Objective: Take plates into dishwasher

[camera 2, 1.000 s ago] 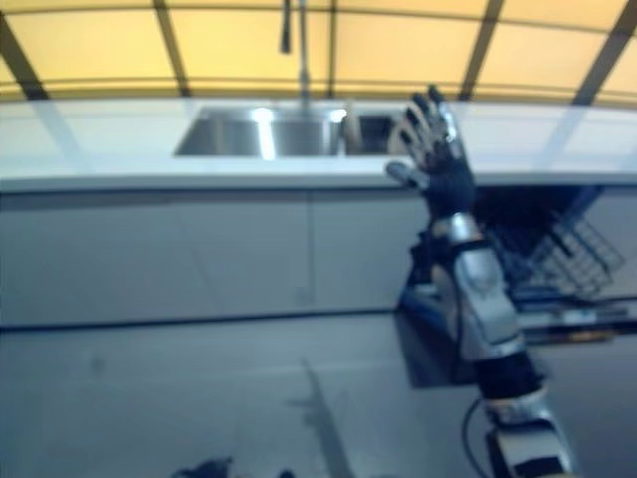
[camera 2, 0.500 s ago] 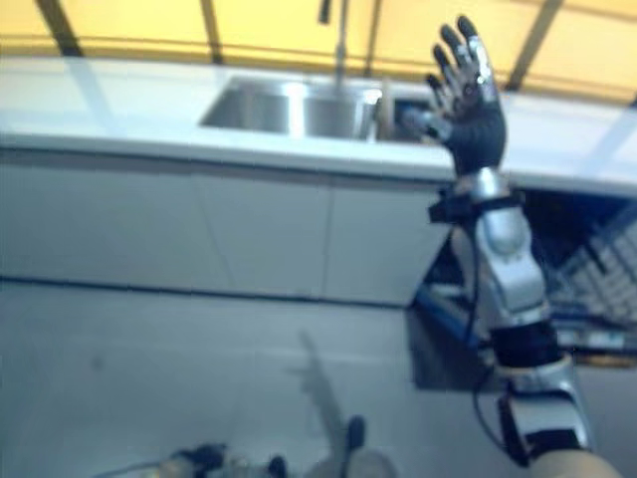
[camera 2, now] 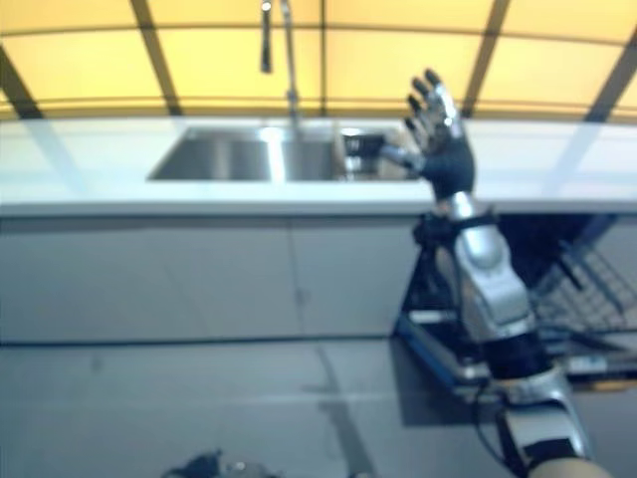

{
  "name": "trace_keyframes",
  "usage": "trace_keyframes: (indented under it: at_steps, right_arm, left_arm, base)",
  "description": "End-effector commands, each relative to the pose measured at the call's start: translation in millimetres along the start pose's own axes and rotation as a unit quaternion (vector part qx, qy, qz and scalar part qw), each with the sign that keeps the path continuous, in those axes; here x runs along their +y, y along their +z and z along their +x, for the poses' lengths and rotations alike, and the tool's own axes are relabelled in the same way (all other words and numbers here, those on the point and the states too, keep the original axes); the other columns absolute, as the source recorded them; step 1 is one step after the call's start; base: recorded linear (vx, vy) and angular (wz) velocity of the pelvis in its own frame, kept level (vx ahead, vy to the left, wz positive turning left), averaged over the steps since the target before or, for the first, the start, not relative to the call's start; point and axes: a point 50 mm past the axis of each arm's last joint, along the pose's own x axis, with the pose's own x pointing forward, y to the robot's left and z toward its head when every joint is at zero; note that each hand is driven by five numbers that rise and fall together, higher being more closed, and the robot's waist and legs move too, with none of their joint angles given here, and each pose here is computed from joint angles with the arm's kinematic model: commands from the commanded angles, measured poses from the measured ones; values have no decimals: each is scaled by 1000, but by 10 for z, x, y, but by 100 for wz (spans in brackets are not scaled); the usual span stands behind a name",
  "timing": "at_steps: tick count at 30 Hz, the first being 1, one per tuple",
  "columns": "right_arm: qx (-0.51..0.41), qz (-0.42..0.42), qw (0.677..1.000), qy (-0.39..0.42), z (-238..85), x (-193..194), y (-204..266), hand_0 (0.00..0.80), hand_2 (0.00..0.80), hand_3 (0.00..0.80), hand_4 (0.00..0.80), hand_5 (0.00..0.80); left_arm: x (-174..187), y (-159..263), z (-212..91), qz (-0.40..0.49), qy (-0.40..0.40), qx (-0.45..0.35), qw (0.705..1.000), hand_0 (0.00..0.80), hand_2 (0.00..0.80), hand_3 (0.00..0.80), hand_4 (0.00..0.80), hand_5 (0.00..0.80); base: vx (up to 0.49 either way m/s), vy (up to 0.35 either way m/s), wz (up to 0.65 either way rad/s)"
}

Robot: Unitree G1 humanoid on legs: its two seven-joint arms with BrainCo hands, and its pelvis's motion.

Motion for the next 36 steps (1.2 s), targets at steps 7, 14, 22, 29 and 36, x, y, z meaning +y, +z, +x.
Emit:
trace_keyframes:
  at_steps: [7,14,22,29,36]
  right_arm:
    - [-56,-34,998,-15,235,-47,297,0,0,0,0,0]
    - [-34,-27,999,-29,178,-224,224,0,0,0,0,0]
    - [-12,-26,996,-88,-99,-468,123,0,0,0,0,0]
    - [-51,-39,990,-129,41,-530,245,0,0,0,0,0]
    - [-65,-54,988,-131,118,-399,342,0,0,0,0,0]
  left_arm:
    - [-137,-104,-29,0,-4,12,1000,0,0,0,0,0]
    - [-45,-156,-31,-20,6,32,999,0,0,0,0,0]
    - [55,-124,-21,9,9,33,999,0,0,0,0,0]
    - [190,-32,-5,18,27,29,999,0,0,0,0,0]
    - [121,-27,3,29,12,36,999,0,0,0,0,0]
  base:
    - [480,127,-15]
    - [443,272,-59]
    - [336,304,2]
    - [198,-58,-3]
    - [201,-52,10]
